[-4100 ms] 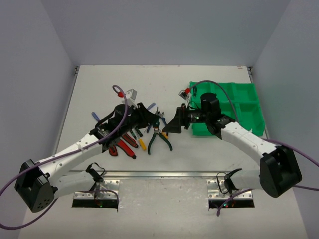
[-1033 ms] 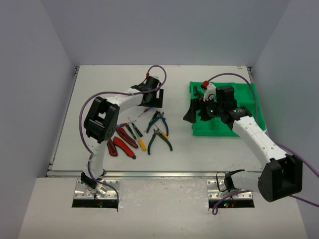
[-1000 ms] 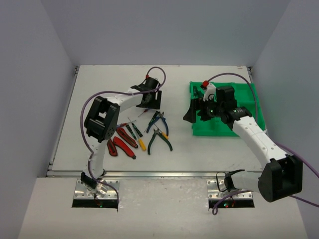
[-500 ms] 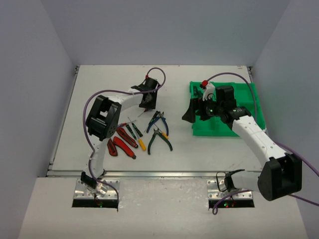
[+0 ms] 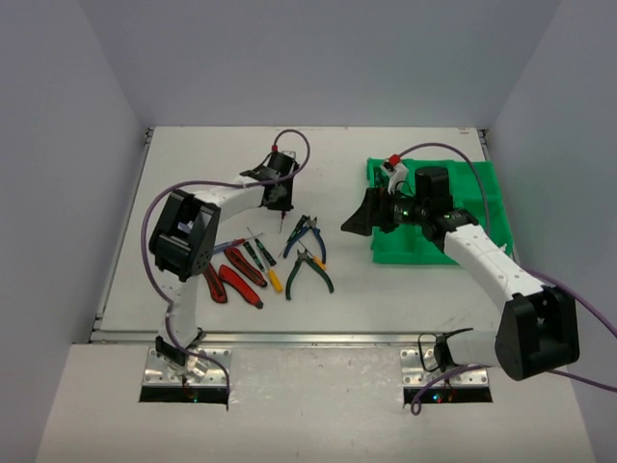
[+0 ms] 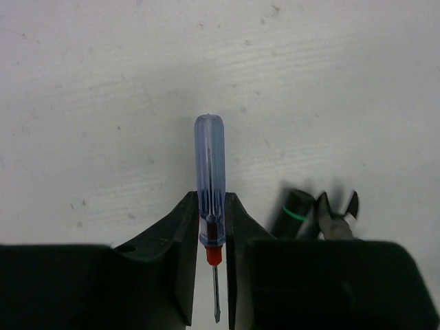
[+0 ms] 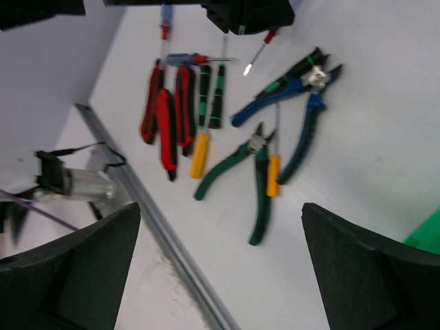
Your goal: Sort the tools into containers
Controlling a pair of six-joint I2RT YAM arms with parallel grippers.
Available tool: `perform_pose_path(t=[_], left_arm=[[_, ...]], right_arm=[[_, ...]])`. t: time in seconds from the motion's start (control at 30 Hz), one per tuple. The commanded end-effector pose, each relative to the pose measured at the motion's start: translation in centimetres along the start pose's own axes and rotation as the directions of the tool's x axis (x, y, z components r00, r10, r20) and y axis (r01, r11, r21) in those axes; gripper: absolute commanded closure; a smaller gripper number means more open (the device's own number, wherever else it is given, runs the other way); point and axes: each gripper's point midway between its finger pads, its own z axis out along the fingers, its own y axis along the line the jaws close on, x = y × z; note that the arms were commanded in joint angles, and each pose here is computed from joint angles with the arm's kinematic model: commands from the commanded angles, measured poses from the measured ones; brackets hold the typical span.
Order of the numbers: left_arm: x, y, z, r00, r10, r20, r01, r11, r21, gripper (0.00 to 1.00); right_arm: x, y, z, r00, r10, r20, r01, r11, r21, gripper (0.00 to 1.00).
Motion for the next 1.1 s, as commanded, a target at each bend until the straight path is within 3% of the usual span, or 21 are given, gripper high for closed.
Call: perform_pose_path(t=[0.0, 0.07, 0.13, 0.17, 0.2, 0.27, 0.33, 0.43, 0.53, 0.73, 0.8, 0.9, 0.93, 1.0, 1.07], left_arm=[[-6.1, -4.8, -10.3, 0.965, -0.128, 0.227, 0.046, 0.942, 0.332, 1.0], [-4.9, -7.4, -13.7, 0.959, -0.167, 0.228, 0.024, 0.852, 0.523, 1.0], [-4.4, -10.6, -17.9, 0.945, -0.193, 0.264, -0.06, 0.691, 0.72, 1.0], [-2.5, -11.7, -19.5, 0.956, -0.191, 0.223, -0.061, 0.613, 0.788, 1.0], [-0.8, -12.5, -20.8, 0.965, -0.184, 0.189, -0.061, 0.541, 0.839, 1.0], [0.4, -14.8, -24.9, 0.959, -0.171, 0.226, -0.147, 0.382, 0.913, 1.0], [2.0, -15.8, -26.3, 0.957, -0.156, 0.245, -0.184, 0.326, 0.927, 1.0], [3.7, -17.3, -27.9, 0.957, -0.124, 0.264, -0.222, 0.276, 0.935, 1.0], [4.3, -17.7, -28.5, 0.957, -0.126, 0.262, -0.224, 0.255, 0.941, 1.0], [4.2, -17.3, -28.9, 0.949, -0.161, 0.271, -0.222, 0.272, 0.936, 1.0], [4.1, -17.1, -29.0, 0.946, -0.178, 0.27, -0.214, 0.28, 0.936, 1.0], [3.8, -17.1, -29.0, 0.944, -0.194, 0.267, -0.206, 0.285, 0.936, 1.0], [3.7, -17.1, -29.1, 0.943, -0.198, 0.266, -0.204, 0.286, 0.936, 1.0], [3.6, -17.1, -29.2, 0.942, -0.202, 0.268, -0.205, 0.285, 0.936, 1.0], [3.4, -17.1, -29.3, 0.94, -0.21, 0.267, -0.203, 0.283, 0.937, 1.0]], right_arm=[[-3.0, 5.7, -0.4, 0.991, 0.088, 0.098, -0.055, 0.953, -0.298, 0.01], [-4.1, 6.5, -0.4, 0.98, 0.125, 0.153, -0.069, 0.942, -0.327, 0.02], [-4.5, 6.7, 0.1, 0.973, 0.155, 0.169, -0.096, 0.945, -0.311, 0.03], [-4.8, 6.6, 0.5, 0.969, 0.17, 0.179, -0.114, 0.951, -0.287, 0.04], [-5.1, 6.3, 0.8, 0.965, 0.184, 0.188, -0.131, 0.956, -0.263, 0.04], [-5.2, 6.7, 1.4, 0.962, 0.191, 0.196, -0.138, 0.957, -0.256, 0.07], [-5.1, 6.8, 1.9, 0.957, 0.208, 0.201, -0.156, 0.956, -0.248, 0.13], [-5.1, 7.7, 1.8, 0.951, 0.227, 0.208, -0.161, 0.942, -0.295, 0.22], [-5.0, 8.0, 1.5, 0.947, 0.228, 0.225, -0.154, 0.94, -0.306, 0.38], [-4.1, 8.2, 0.6, 0.948, 0.213, 0.236, -0.138, 0.945, -0.297, 0.61], [-3.7, 8.3, 0.2, 0.948, 0.21, 0.239, -0.135, 0.945, -0.297, 0.58], [-3.3, 8.6, -0.2, 0.948, 0.212, 0.236, -0.135, 0.943, -0.305, 0.36], [-3.3, 8.8, -0.4, 0.949, 0.213, 0.232, -0.134, 0.94, -0.315, 0.34], [-3.2, 9.3, -0.6, 0.95, 0.216, 0.224, -0.135, 0.934, -0.331, 0.35], [-3.2, 9.7, -0.7, 0.951, 0.22, 0.215, -0.135, 0.927, -0.351, 0.48]])
